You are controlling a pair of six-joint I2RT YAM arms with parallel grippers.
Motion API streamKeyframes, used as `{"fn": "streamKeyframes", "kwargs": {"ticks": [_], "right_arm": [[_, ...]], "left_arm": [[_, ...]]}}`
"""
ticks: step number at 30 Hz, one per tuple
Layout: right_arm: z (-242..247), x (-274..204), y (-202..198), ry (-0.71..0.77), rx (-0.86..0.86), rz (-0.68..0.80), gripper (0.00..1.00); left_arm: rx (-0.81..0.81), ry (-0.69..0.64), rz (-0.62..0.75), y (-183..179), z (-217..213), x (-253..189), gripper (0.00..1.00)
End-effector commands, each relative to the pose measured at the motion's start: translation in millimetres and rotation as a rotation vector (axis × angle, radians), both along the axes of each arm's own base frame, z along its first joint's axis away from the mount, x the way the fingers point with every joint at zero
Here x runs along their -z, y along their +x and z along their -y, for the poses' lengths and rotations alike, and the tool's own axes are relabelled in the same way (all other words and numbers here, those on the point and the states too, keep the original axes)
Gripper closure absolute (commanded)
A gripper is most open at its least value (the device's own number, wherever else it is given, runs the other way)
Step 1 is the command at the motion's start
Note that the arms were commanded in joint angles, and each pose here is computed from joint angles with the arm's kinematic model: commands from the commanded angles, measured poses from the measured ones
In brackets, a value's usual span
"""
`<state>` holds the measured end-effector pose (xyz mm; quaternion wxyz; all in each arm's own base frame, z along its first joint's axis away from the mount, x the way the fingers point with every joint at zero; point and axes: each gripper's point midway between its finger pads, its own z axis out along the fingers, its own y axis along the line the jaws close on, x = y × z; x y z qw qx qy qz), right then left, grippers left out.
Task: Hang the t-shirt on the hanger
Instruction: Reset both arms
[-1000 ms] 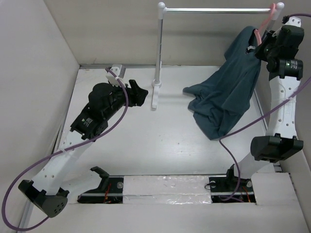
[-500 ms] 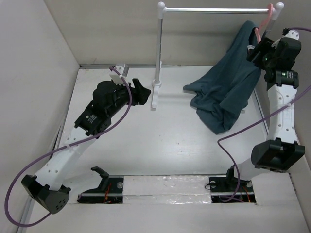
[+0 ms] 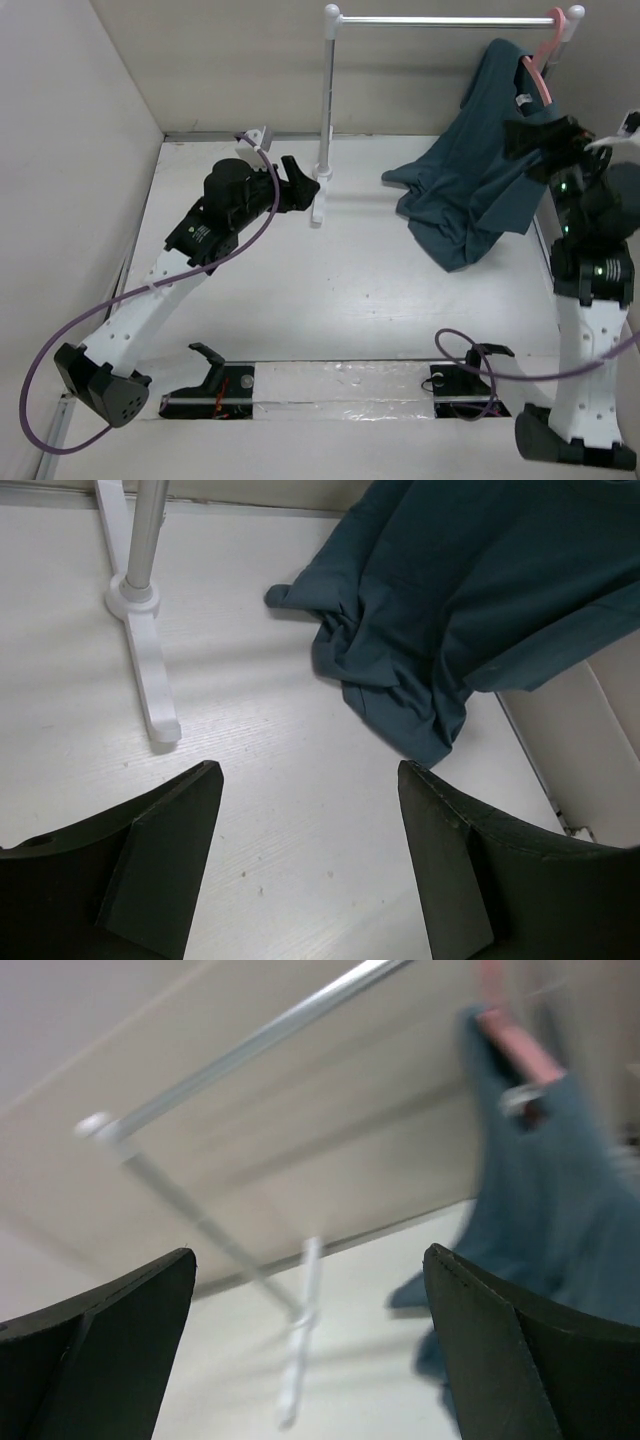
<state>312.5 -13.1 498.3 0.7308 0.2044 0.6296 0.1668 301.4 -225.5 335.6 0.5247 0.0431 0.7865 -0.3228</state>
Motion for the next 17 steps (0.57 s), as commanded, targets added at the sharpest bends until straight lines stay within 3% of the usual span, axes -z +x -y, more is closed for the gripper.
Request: {"fn": "streamKeyframes", "kwargs": {"ticks": [1, 4, 8, 13, 17], "right_arm": [[-64.7, 8.0, -24.9, 0.050, -0.302, 0.051, 0.00], [-92.7, 43.4, -41.2, 0.072, -0.433, -0.025, 0.00], [-100.6, 65.3, -75.1, 0.138, -0.451, -0.027, 0.00], [-97.4, 111.9, -76.4, 0.104, -0.430, -0.174, 0.00], [-98.6, 105.0, -79.5, 0.066, -0.432, -0.158, 0.00]], "left_arm": [[-0.004, -0.100, 0.088, 1.1, 3.9, -50.4, 0.32], [-0.064, -0.117, 0.108, 5.1, -5.3, -62.6, 0.29], [-0.176, -0.118, 0.095, 17.1, -22.2, -57.1, 0.26], [-0.140, -0.092, 0.007, 12.3, -15.0, -25.2, 0.28], [-0.109, -0.120, -0.002, 10.0, -8.2, -19.9, 0.30]]}}
